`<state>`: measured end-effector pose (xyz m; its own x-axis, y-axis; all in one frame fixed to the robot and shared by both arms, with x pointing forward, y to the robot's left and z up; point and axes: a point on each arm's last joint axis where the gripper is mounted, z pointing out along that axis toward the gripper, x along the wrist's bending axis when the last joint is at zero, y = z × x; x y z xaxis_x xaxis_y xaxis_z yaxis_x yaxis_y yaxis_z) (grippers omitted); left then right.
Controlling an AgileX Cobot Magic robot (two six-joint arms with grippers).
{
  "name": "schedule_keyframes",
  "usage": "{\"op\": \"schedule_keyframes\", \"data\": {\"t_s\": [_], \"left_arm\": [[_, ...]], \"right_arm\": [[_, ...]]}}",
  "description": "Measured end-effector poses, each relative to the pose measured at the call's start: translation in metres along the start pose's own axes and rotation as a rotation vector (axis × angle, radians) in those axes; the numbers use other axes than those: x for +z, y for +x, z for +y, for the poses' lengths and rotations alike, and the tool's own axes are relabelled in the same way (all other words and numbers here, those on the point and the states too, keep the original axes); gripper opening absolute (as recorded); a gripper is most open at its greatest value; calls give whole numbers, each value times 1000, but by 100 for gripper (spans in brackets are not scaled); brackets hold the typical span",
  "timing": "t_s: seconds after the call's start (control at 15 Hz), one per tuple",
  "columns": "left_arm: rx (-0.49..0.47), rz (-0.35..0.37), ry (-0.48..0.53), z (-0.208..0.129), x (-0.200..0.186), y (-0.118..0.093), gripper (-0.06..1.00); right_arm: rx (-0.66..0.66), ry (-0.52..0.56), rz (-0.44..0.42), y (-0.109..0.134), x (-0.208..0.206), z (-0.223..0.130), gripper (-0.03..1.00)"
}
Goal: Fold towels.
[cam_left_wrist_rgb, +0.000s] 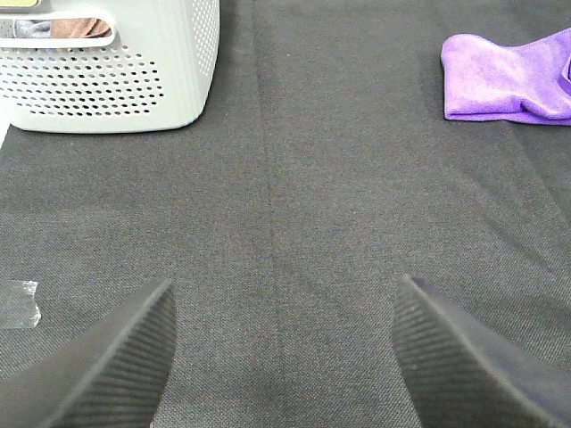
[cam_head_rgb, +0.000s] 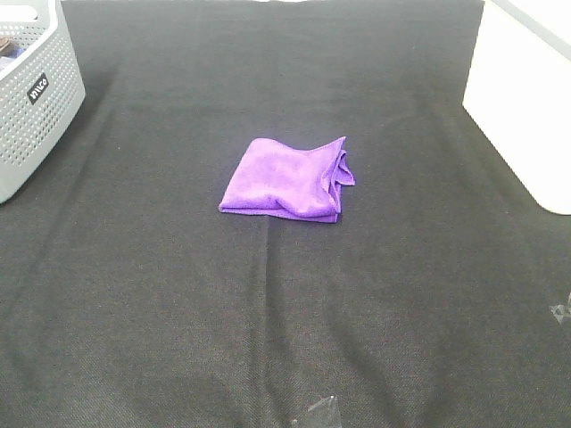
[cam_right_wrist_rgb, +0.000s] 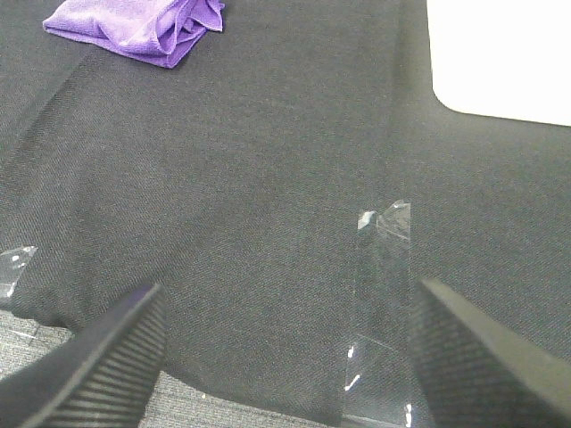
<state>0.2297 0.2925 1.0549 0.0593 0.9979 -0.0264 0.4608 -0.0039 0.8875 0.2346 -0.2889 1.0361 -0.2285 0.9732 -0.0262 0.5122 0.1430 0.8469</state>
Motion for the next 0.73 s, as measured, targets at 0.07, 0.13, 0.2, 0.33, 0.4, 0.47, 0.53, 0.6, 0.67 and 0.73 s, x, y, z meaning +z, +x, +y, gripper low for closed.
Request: {"op": "schedule_keyframes", "data": {"t_s": [0.07,0.13,0.2,0.33,0.4,0.47,0.53,0.6,0.67,0.73], "left_arm": [[0,0,0,0,0,0,65],[0,0,0,0,0,0,65],[0,0,0,0,0,0,65],[0,0,0,0,0,0,65],[0,0,0,0,0,0,65],[0,0,0,0,0,0,65],[0,0,0,0,0,0,65],[0,0,0,0,0,0,65],[0,0,0,0,0,0,65],[0,0,0,0,0,0,65]], "right_arm": [[0,0,1,0,0,0,73],[0,0,1,0,0,0,73],[0,0,1,0,0,0,73],[0,0,1,0,0,0,73],[0,0,1,0,0,0,73],[0,0,1,0,0,0,73],[0,0,1,0,0,0,73],[0,0,1,0,0,0,73],[0,0,1,0,0,0,73],[0,0,1,0,0,0,73]]}}
